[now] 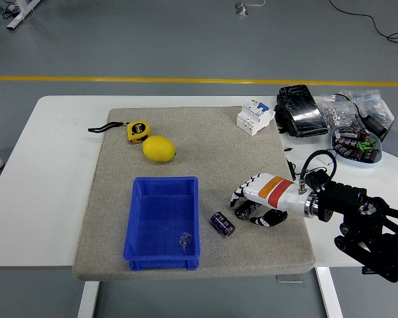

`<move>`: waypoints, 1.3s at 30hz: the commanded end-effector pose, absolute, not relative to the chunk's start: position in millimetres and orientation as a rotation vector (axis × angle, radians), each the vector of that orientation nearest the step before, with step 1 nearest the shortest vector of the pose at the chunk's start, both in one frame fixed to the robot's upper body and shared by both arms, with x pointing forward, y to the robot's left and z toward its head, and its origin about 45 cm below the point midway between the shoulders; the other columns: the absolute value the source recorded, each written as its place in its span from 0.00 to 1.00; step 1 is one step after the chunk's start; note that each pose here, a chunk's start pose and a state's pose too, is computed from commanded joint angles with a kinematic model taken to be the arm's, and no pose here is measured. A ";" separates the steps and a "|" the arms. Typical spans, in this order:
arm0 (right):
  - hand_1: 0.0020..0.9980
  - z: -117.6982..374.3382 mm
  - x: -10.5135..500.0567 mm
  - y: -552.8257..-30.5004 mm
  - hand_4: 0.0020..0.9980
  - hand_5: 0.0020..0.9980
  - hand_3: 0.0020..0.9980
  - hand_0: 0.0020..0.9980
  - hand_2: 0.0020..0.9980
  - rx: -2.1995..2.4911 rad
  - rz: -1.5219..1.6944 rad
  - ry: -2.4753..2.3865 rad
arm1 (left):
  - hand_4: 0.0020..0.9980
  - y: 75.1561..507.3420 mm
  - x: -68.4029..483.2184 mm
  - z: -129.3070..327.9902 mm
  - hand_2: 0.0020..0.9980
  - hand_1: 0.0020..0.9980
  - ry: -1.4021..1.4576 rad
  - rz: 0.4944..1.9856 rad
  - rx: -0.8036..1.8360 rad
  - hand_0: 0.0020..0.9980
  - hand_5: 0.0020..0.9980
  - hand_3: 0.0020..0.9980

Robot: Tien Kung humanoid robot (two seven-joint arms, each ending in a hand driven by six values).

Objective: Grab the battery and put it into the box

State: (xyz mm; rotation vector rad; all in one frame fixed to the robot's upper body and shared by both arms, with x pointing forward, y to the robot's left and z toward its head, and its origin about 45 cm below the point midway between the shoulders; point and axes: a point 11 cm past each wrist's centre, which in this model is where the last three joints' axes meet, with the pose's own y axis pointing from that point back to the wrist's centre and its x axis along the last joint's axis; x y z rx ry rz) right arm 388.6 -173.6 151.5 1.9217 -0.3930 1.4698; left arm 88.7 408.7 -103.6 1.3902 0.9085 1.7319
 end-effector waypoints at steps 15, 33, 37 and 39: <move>0.51 143.0 388.2 -175.7 0.50 0.00 0.51 0.61 0.52 1.929 1.447 -0.430 | 0.69 407.9 86.0 -104.4 0.61 0.54 0.911 1.721 1.400 0.58 0.57 0.61; 0.44 155.1 393.3 -176.5 0.45 0.00 0.48 0.39 0.47 1.919 1.466 -0.444 | 0.69 409.6 86.0 -103.9 0.61 0.54 0.910 1.726 1.398 0.58 0.57 0.61; 0.44 162.5 394.6 -171.7 0.44 0.00 0.48 0.39 0.47 1.923 1.487 -0.452 | 0.69 410.1 85.5 -103.9 0.61 0.54 0.909 1.726 1.399 0.58 0.57 0.61; 0.44 168.8 395.7 -166.9 0.44 0.00 0.48 0.39 0.47 1.927 1.506 -0.456 | 0.69 410.7 85.2 -103.7 0.61 0.54 0.909 1.728 1.400 0.58 0.57 0.61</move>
